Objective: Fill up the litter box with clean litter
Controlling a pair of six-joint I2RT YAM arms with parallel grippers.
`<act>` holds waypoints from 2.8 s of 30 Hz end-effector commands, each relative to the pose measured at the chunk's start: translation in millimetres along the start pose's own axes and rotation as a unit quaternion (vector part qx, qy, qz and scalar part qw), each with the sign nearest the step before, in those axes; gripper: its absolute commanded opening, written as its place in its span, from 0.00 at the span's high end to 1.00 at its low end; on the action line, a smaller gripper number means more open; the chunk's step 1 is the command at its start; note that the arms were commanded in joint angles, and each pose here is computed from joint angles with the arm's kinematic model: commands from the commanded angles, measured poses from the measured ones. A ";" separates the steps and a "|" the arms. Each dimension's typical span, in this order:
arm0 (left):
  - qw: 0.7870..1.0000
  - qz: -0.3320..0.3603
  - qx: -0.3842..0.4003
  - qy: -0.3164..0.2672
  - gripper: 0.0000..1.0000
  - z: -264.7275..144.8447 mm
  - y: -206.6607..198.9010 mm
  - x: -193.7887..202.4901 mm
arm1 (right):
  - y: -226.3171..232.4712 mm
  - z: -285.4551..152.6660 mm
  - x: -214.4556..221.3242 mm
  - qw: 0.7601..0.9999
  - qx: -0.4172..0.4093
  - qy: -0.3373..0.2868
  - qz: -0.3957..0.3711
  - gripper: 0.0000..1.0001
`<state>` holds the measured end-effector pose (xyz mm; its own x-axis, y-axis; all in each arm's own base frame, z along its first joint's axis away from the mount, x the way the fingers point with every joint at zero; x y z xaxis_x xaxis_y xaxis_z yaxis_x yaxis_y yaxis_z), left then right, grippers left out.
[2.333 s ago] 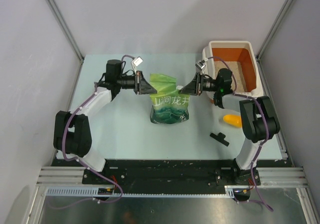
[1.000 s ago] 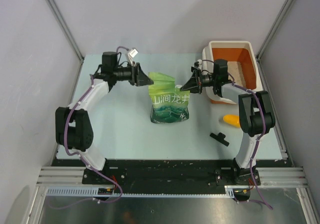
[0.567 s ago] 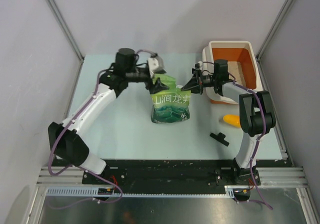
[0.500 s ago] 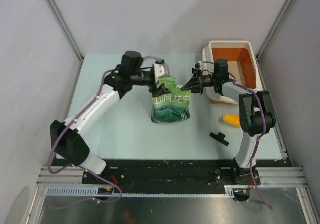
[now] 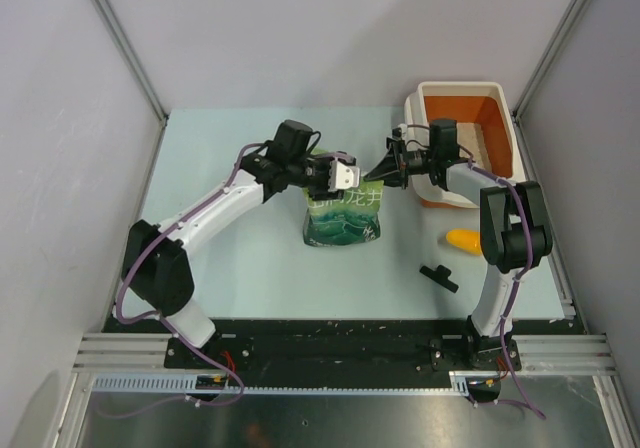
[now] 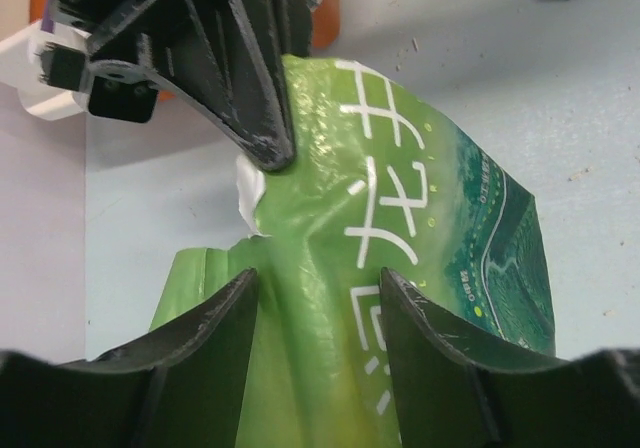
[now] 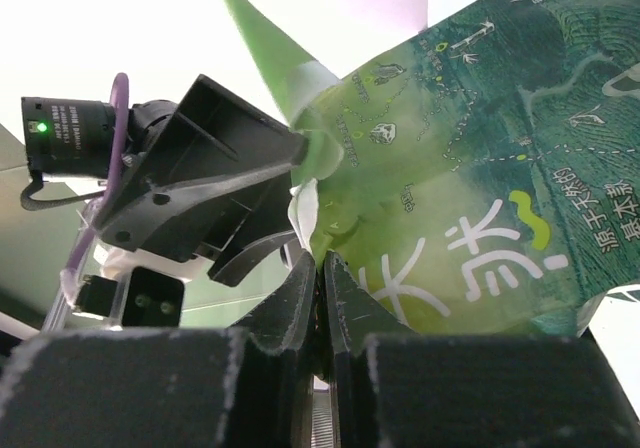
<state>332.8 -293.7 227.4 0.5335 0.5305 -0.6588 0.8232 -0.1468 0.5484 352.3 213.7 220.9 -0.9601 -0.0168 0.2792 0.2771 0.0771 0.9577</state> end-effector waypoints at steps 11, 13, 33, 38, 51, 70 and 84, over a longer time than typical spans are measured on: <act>0.999 -0.003 0.009 0.044 0.72 -5.8 -11.6 23.5 | 46.0 -26.7 33.2 0.999 -0.018 0.036 -0.019 1.00; 0.999 -0.035 0.000 0.041 0.76 -9.7 -5.5 24.8 | 45.8 -29.8 31.6 0.999 -0.019 0.030 -0.021 1.00; 0.983 -0.185 -0.007 -0.001 0.91 -9.4 10.2 21.6 | 99.1 -89.9 -6.8 0.667 0.112 -0.138 -0.724 0.48; 0.974 -0.226 -0.010 -0.006 0.91 -9.9 16.1 26.5 | 64.0 -46.1 7.8 0.517 0.213 -0.052 -0.827 0.42; 0.966 -0.258 -0.003 -0.022 0.90 -10.2 17.5 27.7 | 37.4 0.0 6.4 0.381 0.174 0.055 -0.906 0.40; 0.962 -0.271 0.001 -0.031 0.90 -9.8 20.0 27.0 | -2.7 7.9 -25.0 0.426 0.186 0.075 -0.882 0.42; 0.964 -0.263 0.005 -0.033 0.81 -13.4 15.2 34.5 | -3.5 -6.9 -29.1 0.531 0.185 0.060 -0.825 0.57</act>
<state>354.2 -276.3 210.2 0.0363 0.4982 -0.8663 0.9878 0.1136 0.1067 375.7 215.6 207.0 0.1949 -0.4108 -0.8906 -0.9739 0.0264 -0.2253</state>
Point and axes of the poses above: each gripper's point midway between its finger pads, its own z axis out along the fingers, its own y axis along the line the jaws close on, x = y × z, the point moved 3 cm from there along -z, back along the fingers, and after that the axes turned 9 degrees about z, right-handed, at the moved point
